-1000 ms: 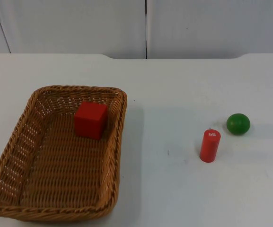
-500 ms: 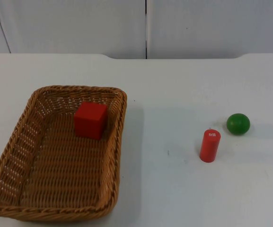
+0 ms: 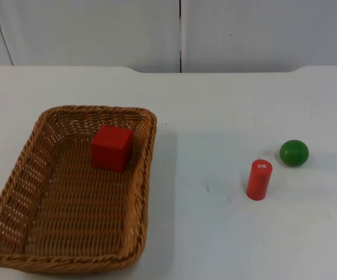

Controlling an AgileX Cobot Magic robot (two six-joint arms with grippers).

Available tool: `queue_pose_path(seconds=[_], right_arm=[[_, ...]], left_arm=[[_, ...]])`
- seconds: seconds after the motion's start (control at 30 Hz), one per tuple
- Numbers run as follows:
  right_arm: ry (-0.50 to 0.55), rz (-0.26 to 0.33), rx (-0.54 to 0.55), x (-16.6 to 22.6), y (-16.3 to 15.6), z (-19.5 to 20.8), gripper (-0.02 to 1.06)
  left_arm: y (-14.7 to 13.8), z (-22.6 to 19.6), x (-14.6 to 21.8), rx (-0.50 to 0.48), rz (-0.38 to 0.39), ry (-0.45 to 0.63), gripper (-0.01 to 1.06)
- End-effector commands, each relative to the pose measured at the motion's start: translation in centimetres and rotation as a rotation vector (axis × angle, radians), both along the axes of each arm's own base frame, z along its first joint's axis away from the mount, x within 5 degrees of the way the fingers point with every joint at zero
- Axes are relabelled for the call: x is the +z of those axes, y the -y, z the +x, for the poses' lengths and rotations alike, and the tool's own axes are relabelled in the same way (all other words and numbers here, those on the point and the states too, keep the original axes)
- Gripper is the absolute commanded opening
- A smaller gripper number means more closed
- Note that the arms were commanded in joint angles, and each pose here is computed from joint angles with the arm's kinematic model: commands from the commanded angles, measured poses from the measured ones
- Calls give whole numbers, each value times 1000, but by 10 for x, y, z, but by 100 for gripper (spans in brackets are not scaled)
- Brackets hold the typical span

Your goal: Pick up the basket with the left hand and place the object to the left of the red cylinder into the basket with the right hand.

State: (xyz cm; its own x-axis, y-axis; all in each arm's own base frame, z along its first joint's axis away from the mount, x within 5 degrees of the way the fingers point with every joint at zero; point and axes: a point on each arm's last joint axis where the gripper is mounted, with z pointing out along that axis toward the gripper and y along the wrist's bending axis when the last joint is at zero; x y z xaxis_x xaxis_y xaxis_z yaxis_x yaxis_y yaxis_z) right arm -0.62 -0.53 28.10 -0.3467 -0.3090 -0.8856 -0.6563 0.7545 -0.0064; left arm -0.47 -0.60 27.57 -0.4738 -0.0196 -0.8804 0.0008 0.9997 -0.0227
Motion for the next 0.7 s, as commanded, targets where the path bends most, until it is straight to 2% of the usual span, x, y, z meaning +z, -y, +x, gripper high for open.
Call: queue_pose_path(seconds=[0.0, 0.3, 0.67], right_arm=[[7, 3, -2, -1, -1, 0, 105], [7, 3, -24, -1, -1, 0, 105], [6, 5, -186, -1, -2, -1, 105]], left_arm=[[0, 0, -1, 3, 5, 4, 105], [-1, 0, -1, 4, 7, 4, 105], [-1, 0, -1, 4, 7, 4, 105]])
